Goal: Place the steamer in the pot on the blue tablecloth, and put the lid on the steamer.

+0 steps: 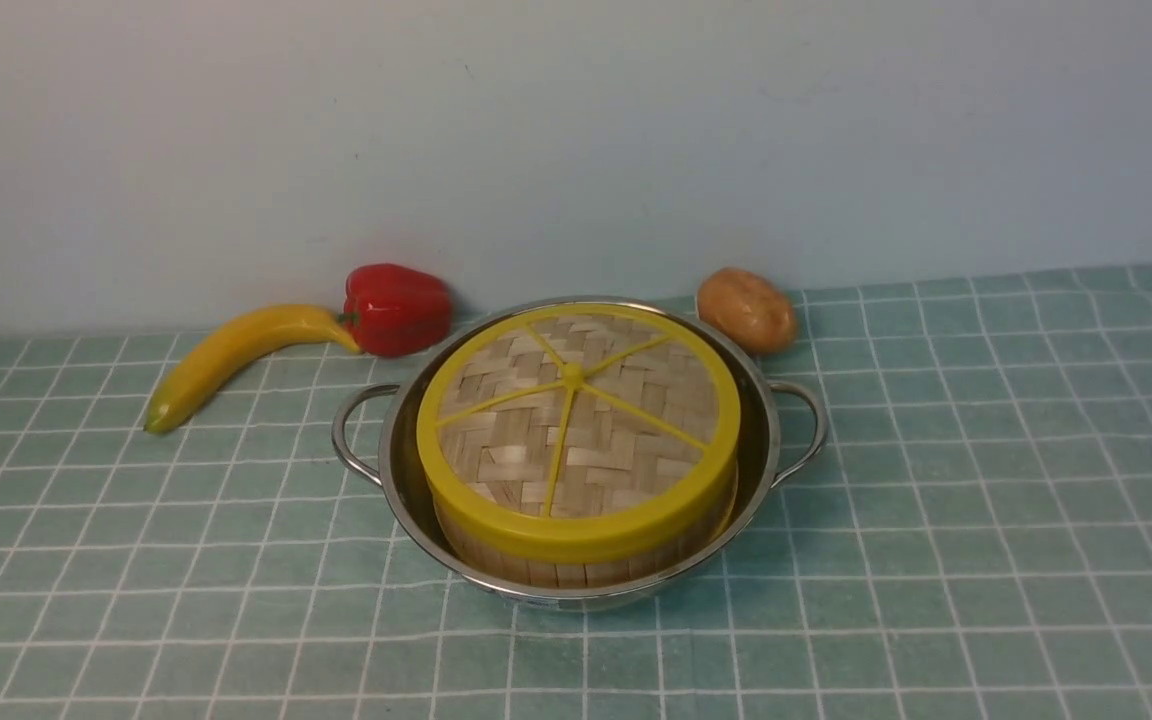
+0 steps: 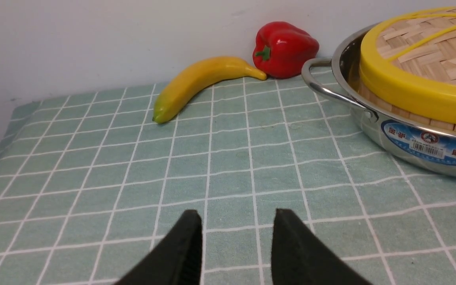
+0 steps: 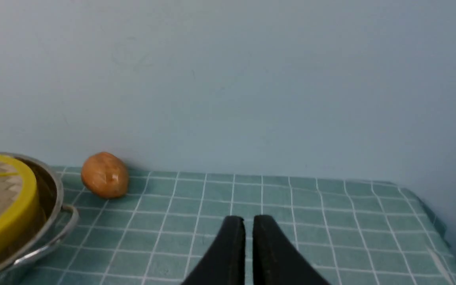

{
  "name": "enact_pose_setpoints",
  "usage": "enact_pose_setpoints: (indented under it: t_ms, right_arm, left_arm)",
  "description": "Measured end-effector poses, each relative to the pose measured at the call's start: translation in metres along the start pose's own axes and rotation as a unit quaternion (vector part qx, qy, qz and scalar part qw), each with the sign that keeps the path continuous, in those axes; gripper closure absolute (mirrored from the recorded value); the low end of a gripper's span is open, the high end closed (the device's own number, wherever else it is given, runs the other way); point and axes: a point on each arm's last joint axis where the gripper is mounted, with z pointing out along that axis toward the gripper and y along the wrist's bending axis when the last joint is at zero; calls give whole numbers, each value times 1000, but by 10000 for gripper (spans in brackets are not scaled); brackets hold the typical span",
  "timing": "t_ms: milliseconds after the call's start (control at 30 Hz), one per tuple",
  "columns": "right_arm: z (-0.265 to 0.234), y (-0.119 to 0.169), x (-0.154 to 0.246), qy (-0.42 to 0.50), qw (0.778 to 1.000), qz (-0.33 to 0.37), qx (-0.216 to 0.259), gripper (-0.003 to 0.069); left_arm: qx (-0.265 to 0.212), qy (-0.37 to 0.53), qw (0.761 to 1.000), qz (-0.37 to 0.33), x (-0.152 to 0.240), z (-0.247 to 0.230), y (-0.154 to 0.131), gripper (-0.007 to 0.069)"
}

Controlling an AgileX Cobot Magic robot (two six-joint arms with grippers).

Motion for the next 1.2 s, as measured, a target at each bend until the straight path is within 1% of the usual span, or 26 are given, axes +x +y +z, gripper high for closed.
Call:
enact_pose_setpoints:
  t_ms: [33,133,167,233,267,433,533,733,1200]
  right_arm:
    - [1,0,2,3,1000,0,0,601]
    - [-6,-1,34,-18,1000,16,-5,592]
    - [-6,-1,36,-19,1000,16,-5,592]
    - [-7,-1,57,-26,999,18,-8,587]
    - [-8,-1,58,-30,999,18,-8,587]
    - [-9,-2,90,-23,999,25,-9,576]
    - [-10,-2,93,-26,999,32,-10,568]
    - [-10,-3,101,10,999,35,-4,548]
    - [-11,-3,101,11,999,48,-6,515]
  left_arm:
    - [0,0,1000,0,0,0,0,383]
    - [0,0,1000,0,0,0,0,383]
    - [0,0,1000,0,0,0,0,383]
    - [0,0,1000,0,0,0,0,383]
    - [0,0,1000,0,0,0,0,383]
    - [0,0,1000,0,0,0,0,383]
    - [0,0,1000,0,0,0,0,383]
    - [0,0,1000,0,0,0,0,383]
    - [0,0,1000,0,0,0,0,383]
